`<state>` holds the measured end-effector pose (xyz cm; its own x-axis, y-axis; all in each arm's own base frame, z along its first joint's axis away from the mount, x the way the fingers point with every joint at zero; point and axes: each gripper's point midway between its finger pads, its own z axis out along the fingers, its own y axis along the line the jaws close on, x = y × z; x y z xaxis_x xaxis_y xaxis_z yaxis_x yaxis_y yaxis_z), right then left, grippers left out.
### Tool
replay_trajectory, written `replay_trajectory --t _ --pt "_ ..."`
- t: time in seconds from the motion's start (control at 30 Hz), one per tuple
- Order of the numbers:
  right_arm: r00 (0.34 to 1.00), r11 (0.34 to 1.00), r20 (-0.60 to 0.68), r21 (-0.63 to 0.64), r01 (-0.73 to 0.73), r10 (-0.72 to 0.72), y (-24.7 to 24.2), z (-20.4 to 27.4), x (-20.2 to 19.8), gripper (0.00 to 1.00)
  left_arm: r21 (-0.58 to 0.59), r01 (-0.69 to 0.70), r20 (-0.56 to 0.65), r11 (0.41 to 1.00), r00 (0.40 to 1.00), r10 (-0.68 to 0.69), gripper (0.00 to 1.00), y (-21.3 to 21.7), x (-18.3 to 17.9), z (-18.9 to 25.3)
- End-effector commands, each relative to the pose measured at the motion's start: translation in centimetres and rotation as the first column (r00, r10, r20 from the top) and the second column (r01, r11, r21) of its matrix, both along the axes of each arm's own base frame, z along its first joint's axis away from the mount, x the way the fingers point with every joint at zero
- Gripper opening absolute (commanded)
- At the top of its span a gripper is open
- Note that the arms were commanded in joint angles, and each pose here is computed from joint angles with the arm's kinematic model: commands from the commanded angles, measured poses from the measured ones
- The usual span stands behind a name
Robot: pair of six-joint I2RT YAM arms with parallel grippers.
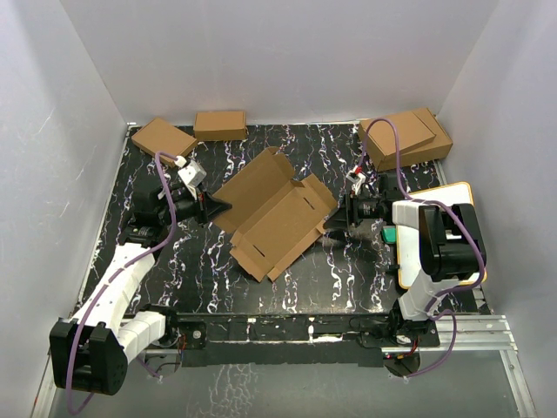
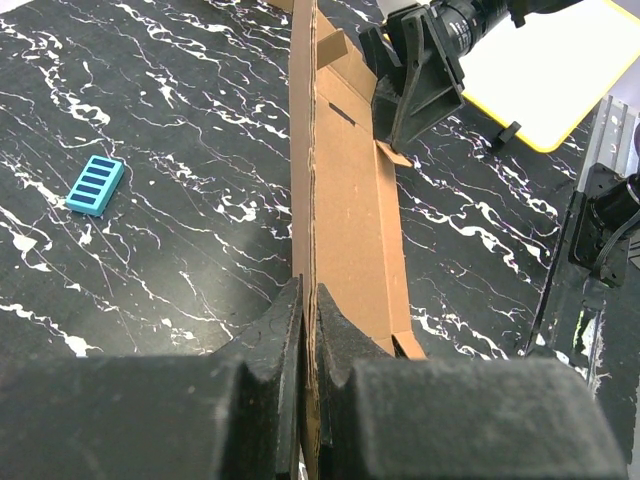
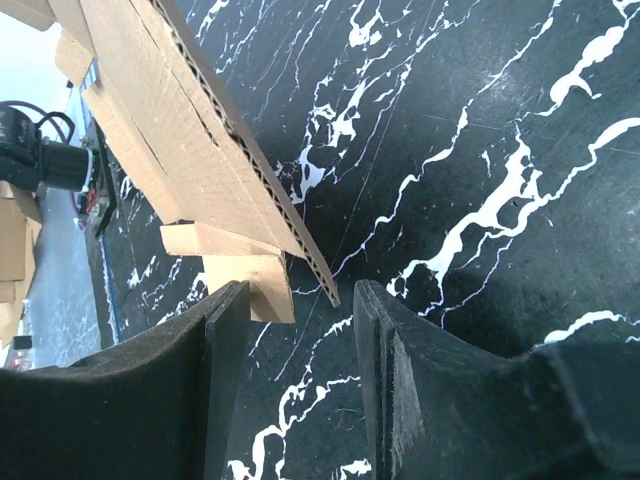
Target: Fold the paper box
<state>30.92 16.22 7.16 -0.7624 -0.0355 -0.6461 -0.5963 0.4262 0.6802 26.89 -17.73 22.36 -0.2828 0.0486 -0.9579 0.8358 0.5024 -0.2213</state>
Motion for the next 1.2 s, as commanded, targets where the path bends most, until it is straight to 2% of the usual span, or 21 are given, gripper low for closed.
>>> replay_trajectory --t 0.0,0.13,0.4,0.6,0.8,0.83,0.9,0.97,1.07,1.17 --pt "0.997 0.996 0.06 0.079 -0.048 0.044 0.7 1.2 0.3 0.5 -0.026 0.05 0.05 0.998 0.998 -0.049 0.0 -0.4 -0.8 1.2" --pt "0.996 0.989 0.045 0.127 -0.077 0.072 1.1 1.4 -0.3 0.46 -0.028 0.053 0.05 0.998 0.997 -0.051 0.0 -0.4 -0.8 1.2" --pt "0.993 0.98 0.052 0.164 -0.112 0.105 1.3 2.1 -0.8 0.28 -0.021 0.037 0.047 0.999 0.998 -0.036 0.0 -0.3 -0.6 1.1" --pt "0.992 0.978 0.057 0.17 -0.123 0.115 1.4 2.2 -1.0 0.08 -0.009 0.004 0.036 1.0 0.999 -0.003 0.0 0.0 -0.1 0.8" --pt "0.99 0.981 0.076 0.146 -0.125 0.115 1.2 2.4 -0.5 0.08 -0.005 -0.013 0.017 1.0 1.0 0.013 0.0 0.2 0.2 0.4" --pt "0.99 0.984 0.084 0.13 -0.122 0.112 1.1 2.4 -0.2 0.12 -0.004 -0.019 0.014 1.0 1.0 0.019 0.0 0.2 0.3 0.4" --pt "0.99 0.992 0.093 0.059 -0.115 0.109 0.4 2.4 0.4 0.42 -0.014 -0.046 -0.008 0.999 0.999 0.045 0.0 0.4 0.6 0.4" --pt "0.974 0.99 0.179 -0.049 -0.129 0.135 -0.6 2.7 1.3 0.6 -0.04 -0.095 -0.057 0.995 0.994 0.093 0.0 0.6 0.9 0.4" --pt "0.956 0.991 0.283 -0.124 -0.043 0.077 -4.1 4.8 2.5 0.71 -0.085 -0.191 -0.162 0.978 0.971 0.175 0.0 0.9 1.3 0.4" --pt "0.93 0.99 0.368 -0.131 0.049 0.003 -6.7 7.3 3.0 0.73 -0.154 -0.269 -0.253 0.951 0.941 0.225 0.0 1.0 1.2 0.2"
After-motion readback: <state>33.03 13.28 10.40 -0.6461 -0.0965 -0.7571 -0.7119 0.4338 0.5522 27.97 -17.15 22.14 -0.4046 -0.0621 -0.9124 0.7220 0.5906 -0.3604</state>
